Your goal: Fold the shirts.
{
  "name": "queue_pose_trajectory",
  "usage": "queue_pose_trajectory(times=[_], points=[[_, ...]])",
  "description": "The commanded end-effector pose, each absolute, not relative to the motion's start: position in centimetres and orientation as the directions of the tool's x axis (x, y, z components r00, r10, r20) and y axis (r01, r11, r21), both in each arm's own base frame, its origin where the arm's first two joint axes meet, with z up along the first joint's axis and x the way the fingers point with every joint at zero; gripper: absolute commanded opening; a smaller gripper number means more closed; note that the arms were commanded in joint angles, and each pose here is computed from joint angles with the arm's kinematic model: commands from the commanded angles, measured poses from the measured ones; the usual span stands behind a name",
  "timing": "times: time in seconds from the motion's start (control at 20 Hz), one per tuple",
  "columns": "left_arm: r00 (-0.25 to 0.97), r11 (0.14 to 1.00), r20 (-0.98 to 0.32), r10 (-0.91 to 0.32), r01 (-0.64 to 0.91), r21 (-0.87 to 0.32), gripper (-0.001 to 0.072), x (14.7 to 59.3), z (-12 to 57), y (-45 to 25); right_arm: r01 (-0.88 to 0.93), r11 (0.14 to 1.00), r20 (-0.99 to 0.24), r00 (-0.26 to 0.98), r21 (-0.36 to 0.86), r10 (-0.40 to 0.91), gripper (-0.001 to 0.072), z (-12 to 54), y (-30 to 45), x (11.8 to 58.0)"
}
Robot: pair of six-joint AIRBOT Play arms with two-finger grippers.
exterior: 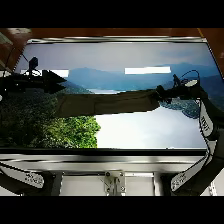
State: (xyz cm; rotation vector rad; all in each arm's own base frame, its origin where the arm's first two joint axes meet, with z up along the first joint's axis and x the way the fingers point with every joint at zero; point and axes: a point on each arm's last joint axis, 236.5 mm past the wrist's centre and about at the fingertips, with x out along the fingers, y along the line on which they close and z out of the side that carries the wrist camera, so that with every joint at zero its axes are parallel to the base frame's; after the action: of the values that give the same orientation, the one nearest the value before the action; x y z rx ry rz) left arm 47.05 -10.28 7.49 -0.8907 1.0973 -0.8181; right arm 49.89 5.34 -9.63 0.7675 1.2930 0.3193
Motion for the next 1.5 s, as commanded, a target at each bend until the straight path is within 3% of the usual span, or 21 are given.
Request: queue_pose_trajectory(times=[0.0,0.05,0.1,0.4,0.8,1.2,1.45], points=[[0.205,0.399,-0.363,-0.909,0.172,-0.901,0.0197,46.5,7.8,-13.2,0.064,0.705,-0.699,0.226,0.706,0.679,0.0063,-6.2,6.9,48.3],[0.182,0.397,-0.366,-0.913,0.184,-0.899,0.0085,46.2,7.7,-14.6,0.036,0.707,-0.695,0.227,0.706,0.682,0.0063,-4.7,7.1,48.0],[0.169,0.400,-0.370,-0.914,0.210,-0.892,0.0041,46.1,7.5,-16.2,0.008,0.709,-0.690,0.238,0.705,0.684,0.0063,-2.9,7.2,47.7],[0.094,0.473,-0.465,-0.880,0.246,-0.846,0.0040,43.3,2.3,-27.5,-0.136,0.737,-0.656,0.368,0.662,0.658,0.0063,7.7,7.5,46.5],[0.206,0.572,-0.534,-0.820,0.254,-0.780,0.0040,41.3,-2.3,-39.4,-0.223,0.736,-0.622,0.413,0.639,0.665,0.0063,16.5,9.0,41.6],[0.200,0.577,-0.551,-0.810,0.110,-0.809,0.0041,38.0,-6.0,-45.2,-0.287,0.731,-0.618,0.397,0.619,0.679,0.0063,21.5,10.4,35.8],[0.251,0.576,-0.539,-0.804,0.102,-0.811,0.0040,40.3,-5.1,-43.5,-0.298,0.736,-0.607,0.424,0.608,0.672,0.0062,22.4,10.7,35.6]])
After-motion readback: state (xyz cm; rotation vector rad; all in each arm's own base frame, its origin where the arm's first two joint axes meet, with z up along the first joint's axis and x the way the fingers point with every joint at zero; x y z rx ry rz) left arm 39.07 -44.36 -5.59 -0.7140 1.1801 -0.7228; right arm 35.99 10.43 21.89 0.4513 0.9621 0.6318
